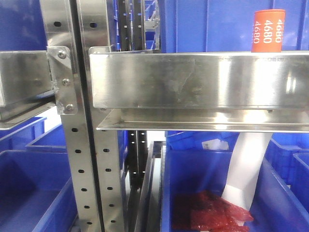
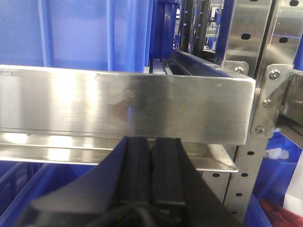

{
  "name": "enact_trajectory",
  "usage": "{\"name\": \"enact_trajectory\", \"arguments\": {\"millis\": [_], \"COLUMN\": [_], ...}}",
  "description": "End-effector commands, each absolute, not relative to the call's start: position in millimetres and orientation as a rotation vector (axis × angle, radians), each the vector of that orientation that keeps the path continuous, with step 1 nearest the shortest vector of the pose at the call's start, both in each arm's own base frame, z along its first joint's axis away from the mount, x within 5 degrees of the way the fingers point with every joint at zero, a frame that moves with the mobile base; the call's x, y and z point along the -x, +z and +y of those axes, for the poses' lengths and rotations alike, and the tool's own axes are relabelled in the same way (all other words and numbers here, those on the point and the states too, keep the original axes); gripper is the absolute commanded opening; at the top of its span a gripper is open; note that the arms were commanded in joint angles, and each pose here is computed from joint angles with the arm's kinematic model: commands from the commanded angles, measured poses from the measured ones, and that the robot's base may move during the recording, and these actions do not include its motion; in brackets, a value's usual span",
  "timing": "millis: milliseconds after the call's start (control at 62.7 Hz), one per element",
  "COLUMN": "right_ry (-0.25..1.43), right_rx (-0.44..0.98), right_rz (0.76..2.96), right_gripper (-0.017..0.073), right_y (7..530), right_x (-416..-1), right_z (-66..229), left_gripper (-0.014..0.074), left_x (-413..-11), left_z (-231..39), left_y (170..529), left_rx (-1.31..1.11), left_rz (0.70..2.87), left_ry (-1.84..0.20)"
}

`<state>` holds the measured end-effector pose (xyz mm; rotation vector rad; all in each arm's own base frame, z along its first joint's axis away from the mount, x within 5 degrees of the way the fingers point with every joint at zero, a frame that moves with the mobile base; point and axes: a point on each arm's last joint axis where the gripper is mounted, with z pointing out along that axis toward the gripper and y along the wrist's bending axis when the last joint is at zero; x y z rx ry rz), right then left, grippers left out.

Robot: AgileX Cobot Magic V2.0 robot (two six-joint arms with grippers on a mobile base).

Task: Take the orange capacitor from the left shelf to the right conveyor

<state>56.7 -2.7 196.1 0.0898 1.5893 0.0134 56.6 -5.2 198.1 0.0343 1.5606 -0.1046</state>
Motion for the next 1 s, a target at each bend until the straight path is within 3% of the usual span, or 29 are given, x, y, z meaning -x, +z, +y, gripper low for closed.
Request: {"name": "enact_trajectory", "arguments": {"millis": [0, 638, 989], "right_ry": [0.005, 0.005, 0.007], "right_rx": [-0.086, -0.086, -0.078], "right_rz": [1.481, 1.481, 1.324], "right_gripper": [0.0057, 0.0057, 0.0057], "right_y": [206, 206, 229], "right_x": [-55, -55, -51], "right_z": [-3, -3, -3], "left_gripper": [-0.0127, -0.0127, -0.0127], "left_x": [-55, -55, -55], "left_z": [-4, -4, -4], "left_y": [208, 208, 208], "left_rx": [-0.022, -0.022, -0.022], "left_rz": [1.458, 1.458, 1.458], "left_ry": [-0.106, -0.106, -0.106]}}
